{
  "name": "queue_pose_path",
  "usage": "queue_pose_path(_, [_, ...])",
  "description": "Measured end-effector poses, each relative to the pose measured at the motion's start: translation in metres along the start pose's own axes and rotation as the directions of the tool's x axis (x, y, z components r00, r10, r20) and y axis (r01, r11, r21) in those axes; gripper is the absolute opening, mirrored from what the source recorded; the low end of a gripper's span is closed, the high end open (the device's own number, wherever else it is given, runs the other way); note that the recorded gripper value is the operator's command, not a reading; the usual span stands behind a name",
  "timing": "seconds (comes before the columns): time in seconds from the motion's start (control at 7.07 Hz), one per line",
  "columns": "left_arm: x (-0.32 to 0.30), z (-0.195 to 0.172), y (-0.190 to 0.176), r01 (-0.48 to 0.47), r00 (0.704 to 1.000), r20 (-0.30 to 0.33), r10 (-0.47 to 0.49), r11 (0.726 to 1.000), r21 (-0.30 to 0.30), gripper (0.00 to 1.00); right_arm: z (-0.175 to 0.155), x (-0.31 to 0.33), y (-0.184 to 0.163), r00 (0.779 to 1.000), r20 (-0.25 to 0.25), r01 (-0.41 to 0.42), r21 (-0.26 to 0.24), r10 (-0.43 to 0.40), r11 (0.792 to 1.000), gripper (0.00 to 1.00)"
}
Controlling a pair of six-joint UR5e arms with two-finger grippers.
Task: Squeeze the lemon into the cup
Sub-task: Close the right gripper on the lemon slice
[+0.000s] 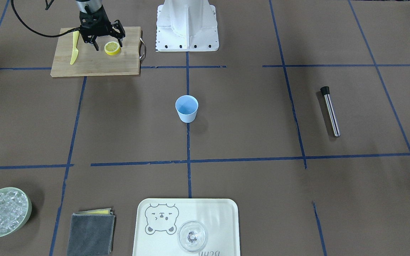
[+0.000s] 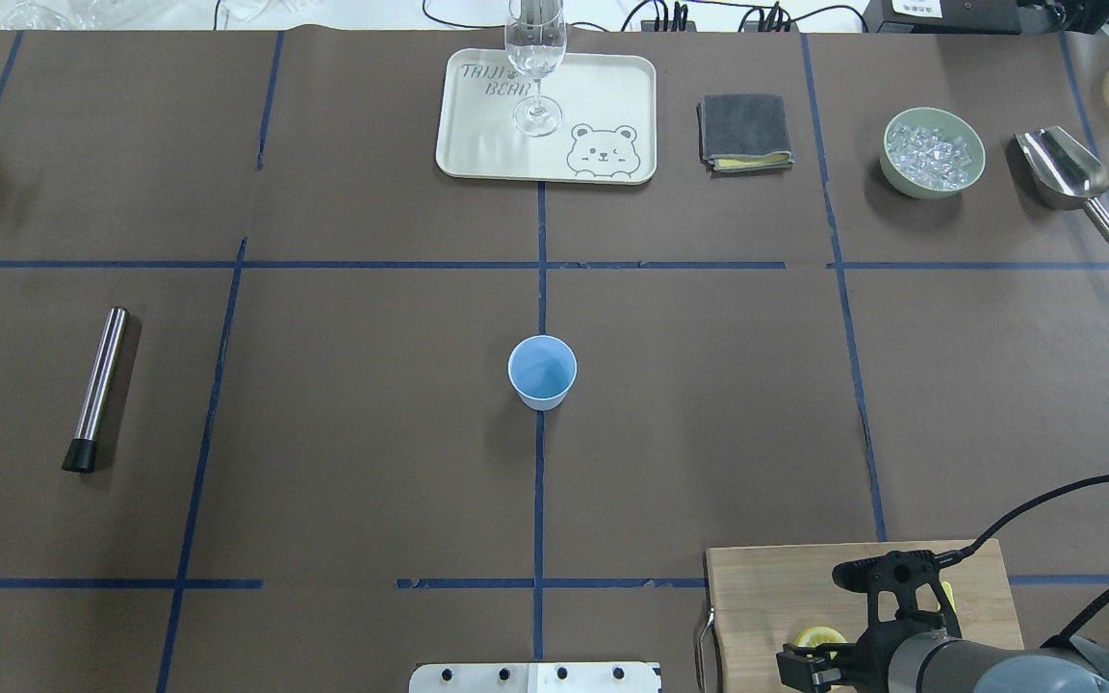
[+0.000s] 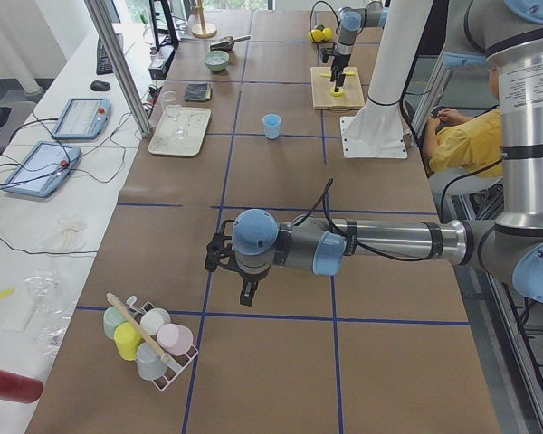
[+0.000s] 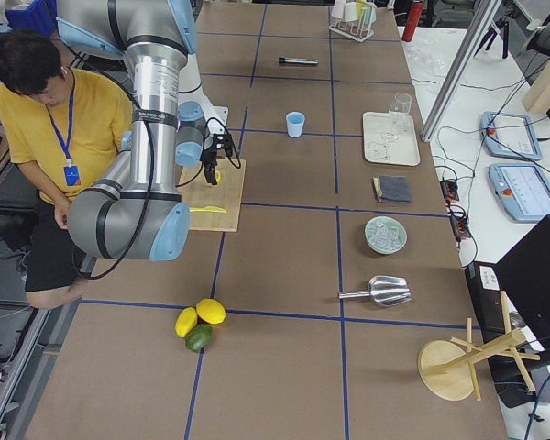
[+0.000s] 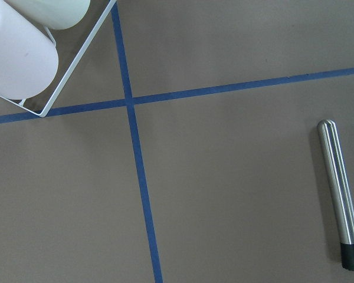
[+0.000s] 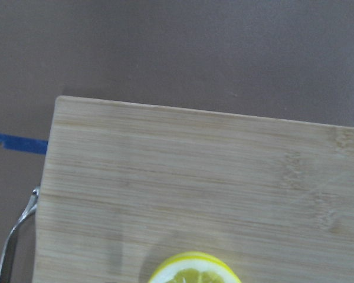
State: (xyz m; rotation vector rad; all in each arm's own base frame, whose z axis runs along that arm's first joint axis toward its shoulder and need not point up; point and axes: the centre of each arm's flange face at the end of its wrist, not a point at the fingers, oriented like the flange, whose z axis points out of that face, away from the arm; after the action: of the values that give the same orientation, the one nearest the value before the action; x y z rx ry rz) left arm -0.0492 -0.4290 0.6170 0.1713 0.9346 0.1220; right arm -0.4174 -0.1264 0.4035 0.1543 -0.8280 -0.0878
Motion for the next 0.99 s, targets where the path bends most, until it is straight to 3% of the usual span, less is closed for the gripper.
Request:
queue_pose_path(0.28, [0.0001,-0.0001,0.0004,-0.001,1.0,0.0,0.001,1.0,0.0,1.0,0.0087,0.0001,0.002,1.0,-0.01,0.002,-0.007,-0.002,1.0,0.98])
queue_pose_path(0.57, [0.0001,-0.0004,0.0007,0.0,1.0,0.0,0.0,1.0,0.001,1.0,0.0111,0.0011,0.0024,1.0,-0.014,0.002,-0.007,-0.002,1.0,0.8])
queue_pose_path(0.99, [0.0002,-0.0011,0.0013,0.0,1.0,-0.001,0.0,1.0,0.003,1.0,0.0105,0.001,0.0018,1.0,-0.014,0.001,-0.006,-0.001,1.0,0.78])
